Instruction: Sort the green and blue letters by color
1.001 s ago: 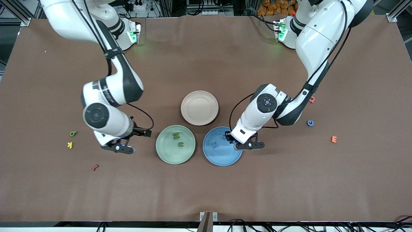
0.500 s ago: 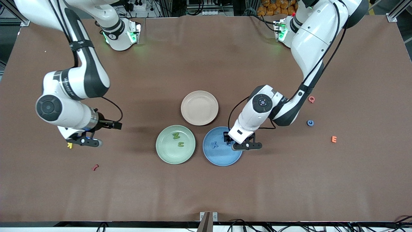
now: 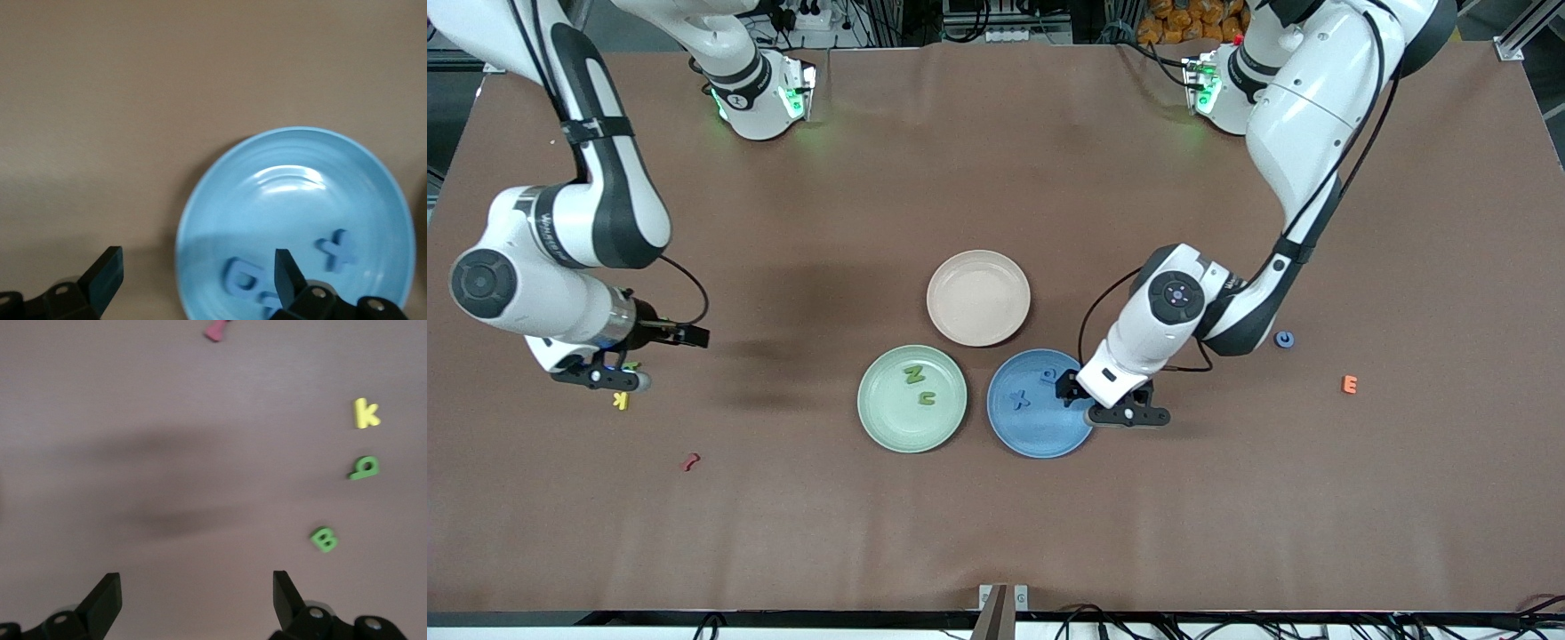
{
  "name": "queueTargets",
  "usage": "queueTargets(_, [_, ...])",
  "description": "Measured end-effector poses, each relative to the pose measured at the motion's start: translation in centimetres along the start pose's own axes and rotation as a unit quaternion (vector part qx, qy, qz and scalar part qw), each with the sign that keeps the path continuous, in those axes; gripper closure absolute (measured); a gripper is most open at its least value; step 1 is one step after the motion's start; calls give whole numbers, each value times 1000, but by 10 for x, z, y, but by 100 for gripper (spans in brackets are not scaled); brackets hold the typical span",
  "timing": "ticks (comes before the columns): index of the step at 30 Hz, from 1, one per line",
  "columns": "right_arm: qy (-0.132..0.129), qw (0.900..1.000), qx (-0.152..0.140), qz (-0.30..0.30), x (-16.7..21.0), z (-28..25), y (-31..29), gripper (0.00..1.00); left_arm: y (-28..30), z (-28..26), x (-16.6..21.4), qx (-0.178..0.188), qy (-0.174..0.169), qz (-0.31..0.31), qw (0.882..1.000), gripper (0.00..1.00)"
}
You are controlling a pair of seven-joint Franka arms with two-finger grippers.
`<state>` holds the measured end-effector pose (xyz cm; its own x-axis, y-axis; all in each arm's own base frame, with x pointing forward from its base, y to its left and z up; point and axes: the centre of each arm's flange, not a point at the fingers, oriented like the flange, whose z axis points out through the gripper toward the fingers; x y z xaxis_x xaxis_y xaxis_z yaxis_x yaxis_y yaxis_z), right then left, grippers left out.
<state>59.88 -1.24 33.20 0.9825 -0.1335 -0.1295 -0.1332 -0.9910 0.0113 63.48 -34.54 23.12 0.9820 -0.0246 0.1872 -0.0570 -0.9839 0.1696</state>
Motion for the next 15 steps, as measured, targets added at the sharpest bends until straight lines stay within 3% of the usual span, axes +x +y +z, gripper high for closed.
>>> queueTargets(9, [23,1000,7,-18,-6,23,69,0,-58,-23,19,43,-48,69,996,0])
queueTargets(15, [52,998,5,-36,-11,43,85,0,-93,-52,21,38,-67,88,993,0])
